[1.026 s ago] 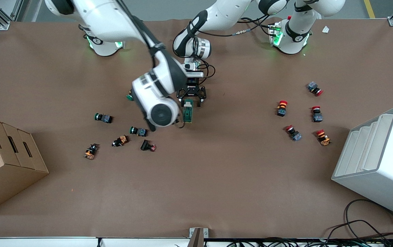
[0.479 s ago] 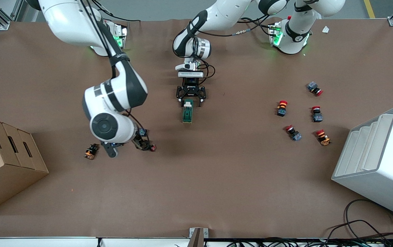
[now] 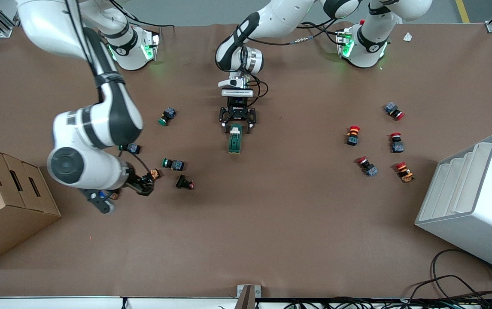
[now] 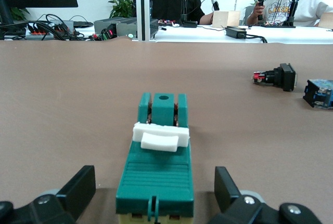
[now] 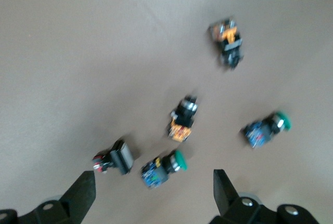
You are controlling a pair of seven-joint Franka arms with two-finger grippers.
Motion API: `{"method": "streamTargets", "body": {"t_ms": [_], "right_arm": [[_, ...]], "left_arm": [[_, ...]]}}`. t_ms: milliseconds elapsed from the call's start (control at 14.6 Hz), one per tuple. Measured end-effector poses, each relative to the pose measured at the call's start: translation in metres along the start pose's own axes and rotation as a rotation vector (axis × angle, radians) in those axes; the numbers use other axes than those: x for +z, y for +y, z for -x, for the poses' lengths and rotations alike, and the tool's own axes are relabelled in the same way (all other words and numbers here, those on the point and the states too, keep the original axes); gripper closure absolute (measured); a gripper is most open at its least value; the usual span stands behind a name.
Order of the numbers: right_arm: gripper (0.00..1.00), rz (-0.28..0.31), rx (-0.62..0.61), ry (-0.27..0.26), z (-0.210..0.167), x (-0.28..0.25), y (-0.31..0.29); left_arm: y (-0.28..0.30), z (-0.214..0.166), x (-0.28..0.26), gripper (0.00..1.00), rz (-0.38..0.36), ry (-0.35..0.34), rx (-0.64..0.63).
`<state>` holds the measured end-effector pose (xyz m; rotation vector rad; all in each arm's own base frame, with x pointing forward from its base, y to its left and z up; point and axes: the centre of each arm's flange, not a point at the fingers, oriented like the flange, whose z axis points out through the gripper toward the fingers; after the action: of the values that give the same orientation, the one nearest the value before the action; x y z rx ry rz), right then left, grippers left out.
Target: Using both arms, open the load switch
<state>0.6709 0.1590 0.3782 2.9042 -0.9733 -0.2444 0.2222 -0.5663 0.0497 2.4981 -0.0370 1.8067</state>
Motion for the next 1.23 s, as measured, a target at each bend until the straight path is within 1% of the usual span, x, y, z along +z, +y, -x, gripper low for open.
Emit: {"method": "streamTargets", "body": {"t_ms": [137, 342, 479, 547, 752, 957, 1094, 1231], "right_arm": [[0.00, 0.006, -0.141, 0.032, -0.023, -0.013, 0.024], [0.00, -0.021, -0.388, 0.071, -0.053, -0.049, 0.068], [0.00, -0.030, -0.511, 0.083, -0.061, -0.074, 0.095], [0.00, -0.032, -0.545, 0.085, -0.061, -0.086, 0.105], [0.00, -0.028, -0.565, 0.068, -0.053, -0.111, 0.125], [0.00, -0.029, -0.567, 0.062, -0.049, -0.133, 0.150], [0.00, -0.033, -0.570, 0.057, -0.052, -0.148, 0.175], [0.00, -0.040, -0.558, 0.057, -0.052, -0.164, 0.198]], "left_arm": [[0.004, -0.003, 0.000, 0.00, 0.003, -0.010, -0.012], [0.013, -0.008, -0.007, 0.00, -0.020, -0.048, -0.025], [0.016, -0.012, -0.014, 0.00, -0.037, -0.069, 0.010], [0.016, -0.013, -0.016, 0.00, -0.048, -0.079, 0.044], [0.016, -0.025, -0.017, 0.00, -0.095, -0.110, 0.106], [0.018, -0.042, -0.014, 0.00, -0.108, -0.125, 0.122], [0.016, -0.052, -0.009, 0.00, -0.137, -0.155, 0.144], [0.019, -0.072, -0.006, 0.00, -0.167, -0.205, 0.146]]}}
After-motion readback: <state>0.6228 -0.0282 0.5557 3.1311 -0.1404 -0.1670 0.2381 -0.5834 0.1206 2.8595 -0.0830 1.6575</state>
